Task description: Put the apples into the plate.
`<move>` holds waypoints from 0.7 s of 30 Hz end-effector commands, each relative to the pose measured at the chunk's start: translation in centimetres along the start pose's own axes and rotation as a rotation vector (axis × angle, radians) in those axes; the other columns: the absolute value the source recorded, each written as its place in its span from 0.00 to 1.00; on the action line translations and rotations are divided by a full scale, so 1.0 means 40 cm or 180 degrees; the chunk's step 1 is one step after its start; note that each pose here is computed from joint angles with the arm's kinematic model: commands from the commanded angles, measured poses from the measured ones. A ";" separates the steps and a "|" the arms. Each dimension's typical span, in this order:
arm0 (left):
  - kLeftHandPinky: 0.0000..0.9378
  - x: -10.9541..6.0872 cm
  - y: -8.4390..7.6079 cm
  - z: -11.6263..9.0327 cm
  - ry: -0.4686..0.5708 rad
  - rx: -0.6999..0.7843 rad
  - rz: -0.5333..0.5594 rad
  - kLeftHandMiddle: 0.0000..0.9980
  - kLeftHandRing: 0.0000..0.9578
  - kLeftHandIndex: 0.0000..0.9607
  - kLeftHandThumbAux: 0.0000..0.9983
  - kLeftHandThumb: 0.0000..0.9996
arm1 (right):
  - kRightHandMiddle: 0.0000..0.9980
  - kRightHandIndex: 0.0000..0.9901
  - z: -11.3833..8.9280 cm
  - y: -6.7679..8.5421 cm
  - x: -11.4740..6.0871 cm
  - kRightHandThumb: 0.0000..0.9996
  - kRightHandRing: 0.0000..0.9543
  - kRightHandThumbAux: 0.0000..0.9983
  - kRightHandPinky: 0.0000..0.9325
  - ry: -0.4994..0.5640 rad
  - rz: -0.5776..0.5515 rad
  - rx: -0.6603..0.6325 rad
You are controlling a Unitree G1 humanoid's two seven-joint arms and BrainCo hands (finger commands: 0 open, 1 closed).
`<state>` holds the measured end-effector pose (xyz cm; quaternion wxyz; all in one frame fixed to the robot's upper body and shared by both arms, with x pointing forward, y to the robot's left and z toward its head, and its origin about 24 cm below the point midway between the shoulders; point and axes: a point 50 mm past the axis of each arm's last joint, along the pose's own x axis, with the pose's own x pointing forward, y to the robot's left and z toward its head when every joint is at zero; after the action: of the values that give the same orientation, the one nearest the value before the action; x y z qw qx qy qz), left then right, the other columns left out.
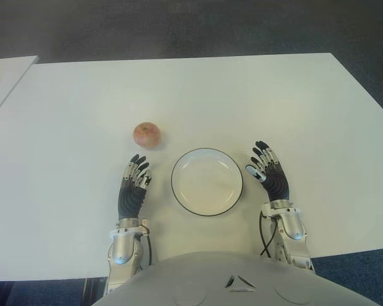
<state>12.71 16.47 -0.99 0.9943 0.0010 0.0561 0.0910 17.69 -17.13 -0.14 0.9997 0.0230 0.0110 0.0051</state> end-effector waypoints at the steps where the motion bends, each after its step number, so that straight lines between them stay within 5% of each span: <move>1: 0.23 -0.001 -0.006 -0.004 0.0051 -0.0029 -0.0030 0.16 0.20 0.11 0.57 0.13 | 0.08 0.10 -0.003 0.002 -0.002 0.33 0.08 0.67 0.15 0.0040 -0.0012 0.0036; 13: 0.17 -0.003 -0.004 0.001 -0.0079 0.0304 0.0057 0.14 0.16 0.09 0.58 0.13 | 0.07 0.09 -0.003 0.003 -0.001 0.32 0.07 0.67 0.13 0.0045 -0.0008 0.0040; 17: 0.16 -0.004 -0.002 0.009 -0.0383 0.1003 0.0244 0.14 0.15 0.08 0.60 0.14 | 0.08 0.09 -0.004 0.002 0.000 0.32 0.07 0.67 0.13 0.0049 -0.0009 0.0046; 21: 0.15 -0.003 -0.003 0.020 -0.0856 0.2179 0.0688 0.13 0.15 0.07 0.58 0.19 | 0.08 0.10 -0.006 0.001 0.002 0.32 0.07 0.67 0.14 0.0056 -0.0018 0.0030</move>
<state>12.64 16.42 -0.27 0.9749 0.1773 0.0067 0.1342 17.68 -17.15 -0.05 0.9997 0.0225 0.0093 0.0048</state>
